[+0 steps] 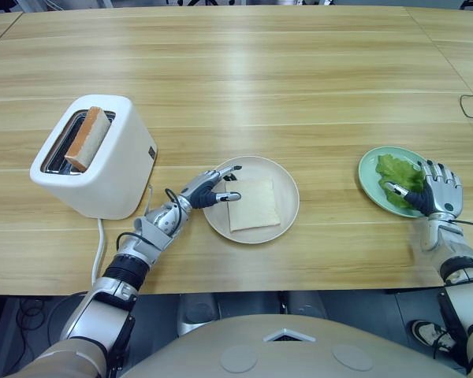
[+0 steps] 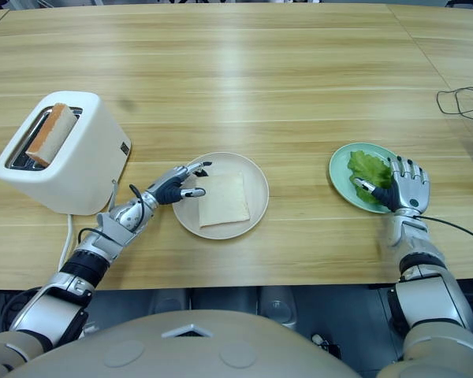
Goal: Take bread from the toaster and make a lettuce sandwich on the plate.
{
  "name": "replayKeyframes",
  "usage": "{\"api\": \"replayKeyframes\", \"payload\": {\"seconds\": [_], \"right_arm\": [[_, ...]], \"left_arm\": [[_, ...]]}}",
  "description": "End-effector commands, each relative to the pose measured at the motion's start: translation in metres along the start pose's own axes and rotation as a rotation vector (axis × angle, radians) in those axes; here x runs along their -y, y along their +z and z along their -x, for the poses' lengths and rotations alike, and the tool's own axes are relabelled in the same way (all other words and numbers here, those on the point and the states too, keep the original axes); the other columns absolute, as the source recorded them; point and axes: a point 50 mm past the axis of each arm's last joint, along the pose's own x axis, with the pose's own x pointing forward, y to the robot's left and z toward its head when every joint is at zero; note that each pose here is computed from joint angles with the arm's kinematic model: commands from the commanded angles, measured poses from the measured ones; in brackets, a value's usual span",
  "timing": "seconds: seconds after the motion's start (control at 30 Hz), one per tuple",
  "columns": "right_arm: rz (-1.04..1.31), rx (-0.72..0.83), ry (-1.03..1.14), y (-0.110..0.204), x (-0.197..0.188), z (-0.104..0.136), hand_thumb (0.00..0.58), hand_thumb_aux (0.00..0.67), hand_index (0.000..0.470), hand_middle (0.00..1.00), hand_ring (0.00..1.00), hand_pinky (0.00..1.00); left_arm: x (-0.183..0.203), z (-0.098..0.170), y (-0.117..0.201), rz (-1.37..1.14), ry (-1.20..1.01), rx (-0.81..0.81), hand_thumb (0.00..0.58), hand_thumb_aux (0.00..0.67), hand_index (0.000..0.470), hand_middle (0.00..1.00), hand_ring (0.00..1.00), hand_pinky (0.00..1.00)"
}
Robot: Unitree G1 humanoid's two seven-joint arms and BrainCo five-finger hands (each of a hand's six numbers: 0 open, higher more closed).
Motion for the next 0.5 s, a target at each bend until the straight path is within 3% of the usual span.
{"api": "replayKeyframes", "payload": {"seconds": [0.03, 0.07, 0.1, 0.13, 0.2, 0.23, 0.5], "right_arm": [[0.019, -0.023, 0.013, -0.005, -0.001, 0.001, 0.009, 0.005, 0.004, 0.0, 0.0, 0.0], [0.024, -0.023, 0.006, -0.005, 0.0, 0.001, 0.1, 0.06, 0.041, 0.0, 0.0, 0.0], [0.027, -0.019, -0.008, -0.005, 0.001, 0.001, 0.536, 0.486, 0.334, 0.0, 0.0, 0.0], [0.029, -0.014, -0.017, -0.005, 0.002, 0.001, 0.575, 0.61, 0.419, 0.0, 0.0, 0.0], [0.032, -0.001, -0.023, -0.004, 0.003, 0.0, 0.575, 0.61, 0.419, 0.0, 0.0, 0.0], [0.036, 0.005, -0.029, -0.003, 0.004, 0.0, 0.58, 0.67, 0.46, 0.0, 0.0, 0.0], [0.052, 0.028, -0.063, -0.002, 0.008, -0.002, 0.58, 0.67, 0.46, 0.0, 0.0, 0.0]], "left_arm": [[-0.008, 0.003, -0.001, -0.03, 0.047, -0.008, 0.0, 0.0, 0.0, 0.0, 0.0, 0.0], [-0.011, 0.003, -0.001, -0.034, 0.067, -0.005, 0.0, 0.0, 0.0, 0.0, 0.0, 0.0], [-0.018, 0.004, 0.001, -0.043, 0.101, 0.001, 0.0, 0.0, 0.0, 0.0, 0.0, 0.0], [-0.024, 0.005, 0.002, -0.048, 0.135, 0.006, 0.0, 0.0, 0.0, 0.0, 0.0, 0.0], [-0.033, 0.007, 0.004, -0.055, 0.188, 0.014, 0.0, 0.0, 0.0, 0.0, 0.0, 0.0], [-0.037, 0.008, 0.006, -0.058, 0.212, 0.019, 0.0, 0.0, 0.0, 0.0, 0.0, 0.0], [-0.042, 0.015, 0.012, -0.057, 0.257, 0.027, 0.0, 0.0, 0.0, 0.0, 0.0, 0.0]]}}
